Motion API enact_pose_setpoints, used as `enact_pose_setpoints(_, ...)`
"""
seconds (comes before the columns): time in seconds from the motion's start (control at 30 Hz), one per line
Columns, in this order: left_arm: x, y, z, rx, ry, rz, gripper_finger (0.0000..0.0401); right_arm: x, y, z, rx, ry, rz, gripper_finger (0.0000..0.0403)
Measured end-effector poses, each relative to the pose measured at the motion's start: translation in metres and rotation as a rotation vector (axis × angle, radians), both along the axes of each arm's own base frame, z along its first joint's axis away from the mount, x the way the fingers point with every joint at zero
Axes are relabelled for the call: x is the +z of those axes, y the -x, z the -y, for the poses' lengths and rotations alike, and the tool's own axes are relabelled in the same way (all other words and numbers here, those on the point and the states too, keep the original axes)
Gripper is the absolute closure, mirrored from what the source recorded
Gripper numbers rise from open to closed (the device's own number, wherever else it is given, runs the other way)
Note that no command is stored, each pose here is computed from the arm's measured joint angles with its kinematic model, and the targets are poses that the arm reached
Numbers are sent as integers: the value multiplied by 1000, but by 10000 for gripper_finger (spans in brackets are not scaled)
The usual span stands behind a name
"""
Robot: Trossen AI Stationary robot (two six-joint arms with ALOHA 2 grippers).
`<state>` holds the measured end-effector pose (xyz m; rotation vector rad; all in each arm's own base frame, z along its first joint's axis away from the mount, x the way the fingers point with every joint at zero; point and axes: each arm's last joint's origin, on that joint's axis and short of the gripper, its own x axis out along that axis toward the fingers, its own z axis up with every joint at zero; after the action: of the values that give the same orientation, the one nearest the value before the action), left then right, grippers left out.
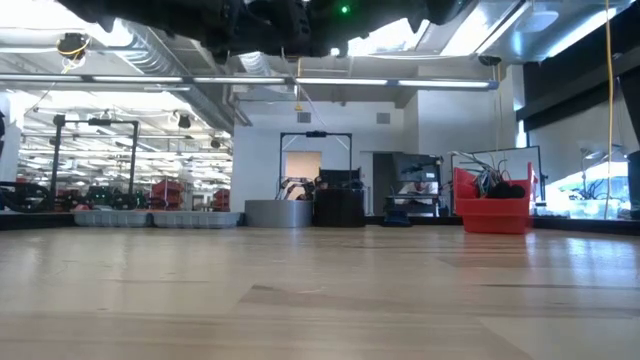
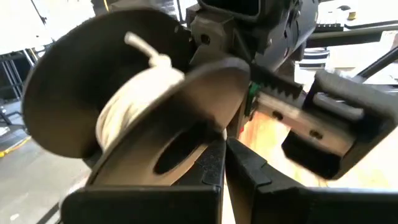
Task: Coil cords
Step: Coil the white wire onto the black spool
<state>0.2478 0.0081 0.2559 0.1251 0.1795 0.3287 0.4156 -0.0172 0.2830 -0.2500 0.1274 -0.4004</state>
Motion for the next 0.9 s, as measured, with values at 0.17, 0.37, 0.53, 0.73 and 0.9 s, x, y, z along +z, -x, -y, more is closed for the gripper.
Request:
enact_pose_setpoints(0.17,0,0,0,3,-23,-8,401,11,5,-2,51,-30,30,397)
enact_pose_setpoints(0.37,0,1,0,10,-43,-18,401,20,11,-3,91,-73,41,397)
enact_pose_setpoints(0.53,-2,1,-1,41,-75,-47,401,23,14,-4,117,-86,34,397)
enact_pose_setpoints(0.73,-4,2,-2,63,-94,-68,401,27,17,-5,162,-116,32,397)
enact_pose_setpoints(0.9,-4,2,-2,67,-102,-71,401,40,25,-6,186,-118,61,397)
